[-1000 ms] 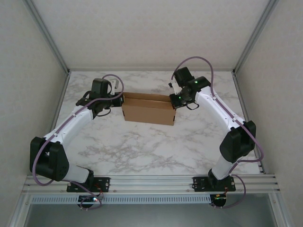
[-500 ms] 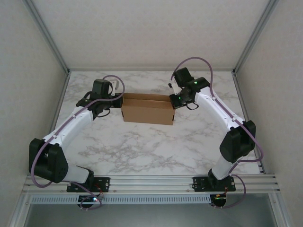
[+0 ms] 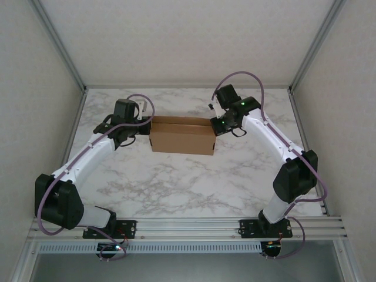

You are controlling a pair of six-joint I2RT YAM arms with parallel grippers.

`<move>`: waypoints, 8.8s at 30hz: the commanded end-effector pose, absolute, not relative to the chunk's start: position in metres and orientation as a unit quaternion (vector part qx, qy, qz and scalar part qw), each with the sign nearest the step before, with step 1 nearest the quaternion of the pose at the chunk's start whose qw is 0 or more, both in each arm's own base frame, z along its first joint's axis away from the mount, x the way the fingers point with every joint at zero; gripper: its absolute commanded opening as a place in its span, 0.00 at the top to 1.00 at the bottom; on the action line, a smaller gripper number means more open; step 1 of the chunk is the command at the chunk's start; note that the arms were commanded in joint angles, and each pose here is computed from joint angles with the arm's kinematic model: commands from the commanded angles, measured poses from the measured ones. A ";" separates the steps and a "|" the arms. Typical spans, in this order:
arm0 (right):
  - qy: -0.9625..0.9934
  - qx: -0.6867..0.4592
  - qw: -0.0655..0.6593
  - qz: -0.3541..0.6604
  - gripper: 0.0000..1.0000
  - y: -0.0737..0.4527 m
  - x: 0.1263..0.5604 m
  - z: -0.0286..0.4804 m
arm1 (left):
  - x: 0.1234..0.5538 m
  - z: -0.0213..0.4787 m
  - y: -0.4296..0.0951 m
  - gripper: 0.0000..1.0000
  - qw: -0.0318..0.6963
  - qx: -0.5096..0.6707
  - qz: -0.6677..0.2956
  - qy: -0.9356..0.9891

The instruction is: Fold the paper box

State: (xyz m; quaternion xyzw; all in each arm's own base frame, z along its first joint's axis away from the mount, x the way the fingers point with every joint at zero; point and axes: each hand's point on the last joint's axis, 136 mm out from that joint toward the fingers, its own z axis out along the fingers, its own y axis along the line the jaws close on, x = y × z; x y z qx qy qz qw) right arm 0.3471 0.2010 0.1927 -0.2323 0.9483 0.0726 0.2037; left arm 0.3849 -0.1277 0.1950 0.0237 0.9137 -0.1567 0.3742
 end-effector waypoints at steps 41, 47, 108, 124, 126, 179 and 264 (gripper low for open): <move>0.964 -0.182 0.181 0.065 1.00 0.191 0.324 0.155 | 0.370 0.204 -0.116 1.00 0.394 0.023 -0.130 0.910; 0.962 -0.168 0.184 0.111 1.00 0.207 0.326 0.170 | 0.371 0.202 -0.116 1.00 0.390 0.022 -0.132 0.911; 0.965 -0.180 0.173 0.080 1.00 0.193 0.314 0.157 | 0.342 0.175 -0.113 1.00 0.401 0.007 -0.139 0.906; 0.961 -0.174 0.199 0.082 1.00 0.194 0.314 0.158 | 0.313 0.134 -0.108 1.00 0.381 0.002 -0.089 0.920; 0.959 -0.172 0.209 0.081 1.00 0.193 0.314 0.159 | 0.310 0.132 -0.106 1.00 0.380 0.003 -0.085 0.921; 0.926 -0.111 0.267 0.242 0.99 0.275 0.334 0.211 | 0.303 0.122 -0.119 1.00 0.381 0.045 -0.050 0.922; 0.937 -0.093 0.263 0.211 0.91 0.252 0.308 0.190 | 0.297 0.135 -0.130 1.00 0.352 -0.128 -0.270 0.887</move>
